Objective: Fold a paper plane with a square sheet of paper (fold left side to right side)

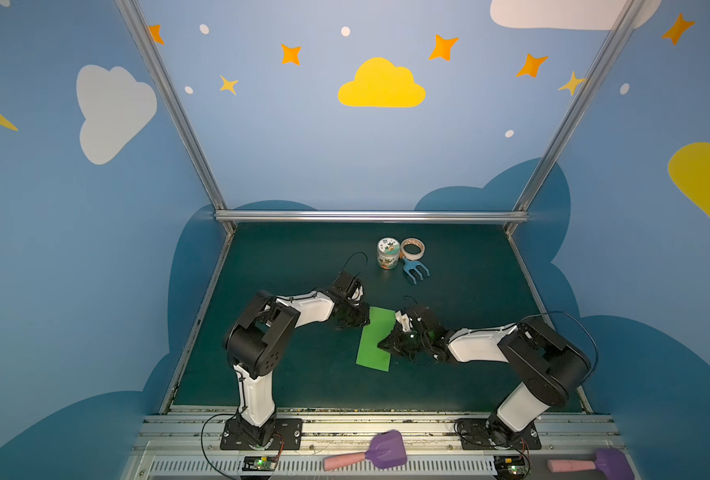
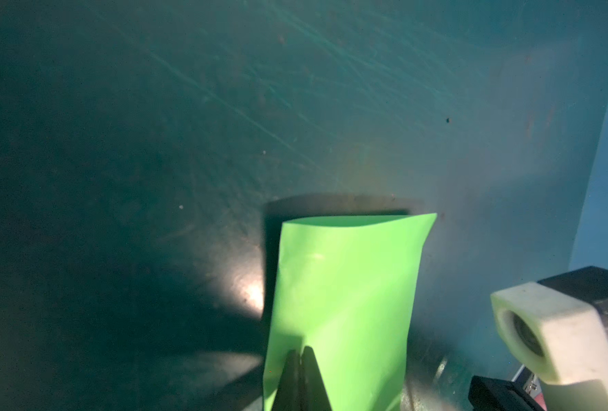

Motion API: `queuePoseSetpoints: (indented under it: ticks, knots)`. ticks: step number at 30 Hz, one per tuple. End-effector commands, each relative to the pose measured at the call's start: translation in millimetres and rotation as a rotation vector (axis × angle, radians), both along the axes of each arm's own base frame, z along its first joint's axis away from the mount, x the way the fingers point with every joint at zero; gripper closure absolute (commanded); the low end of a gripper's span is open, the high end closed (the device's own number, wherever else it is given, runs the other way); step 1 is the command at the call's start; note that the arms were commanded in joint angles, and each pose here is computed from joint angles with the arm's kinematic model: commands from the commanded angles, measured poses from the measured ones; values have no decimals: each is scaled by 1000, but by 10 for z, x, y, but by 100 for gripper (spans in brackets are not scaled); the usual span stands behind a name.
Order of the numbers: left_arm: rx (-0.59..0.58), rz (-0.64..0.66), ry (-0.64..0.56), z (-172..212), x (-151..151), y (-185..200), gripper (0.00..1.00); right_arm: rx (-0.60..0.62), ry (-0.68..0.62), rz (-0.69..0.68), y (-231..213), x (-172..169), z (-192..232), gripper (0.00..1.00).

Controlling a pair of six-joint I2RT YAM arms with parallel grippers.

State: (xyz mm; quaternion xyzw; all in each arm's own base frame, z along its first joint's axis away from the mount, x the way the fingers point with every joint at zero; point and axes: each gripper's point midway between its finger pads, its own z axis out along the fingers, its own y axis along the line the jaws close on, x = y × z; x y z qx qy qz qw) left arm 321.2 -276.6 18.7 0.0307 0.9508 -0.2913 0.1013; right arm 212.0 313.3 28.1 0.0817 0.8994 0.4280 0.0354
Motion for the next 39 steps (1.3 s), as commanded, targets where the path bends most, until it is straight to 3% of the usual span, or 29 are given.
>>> queuePoseSetpoints:
  ticks: [1,5,9,14,19,25,29,39]
  knots:
    - [34,8,40,-92,-114,103,96,23,-24,6,9,7,128,100]
    - [30,16,37,-78,-105,102,96,-5,-30,-8,-114,-99,138,97]
    - [26,18,34,-60,-101,94,96,-43,-40,-28,-299,-241,146,77]
    - [0,23,25,52,-82,64,96,-102,-41,-20,-507,-454,101,62]
    - [-34,39,-7,310,-68,64,95,-125,-50,-38,-639,-510,100,58]
    - [-51,59,2,386,-281,164,72,-120,-63,-8,-613,-511,146,53]
    - [-36,79,15,308,-502,258,61,-120,-61,8,-595,-514,142,52]
    - [15,77,46,75,-973,245,53,-119,-65,31,-607,-494,166,52]
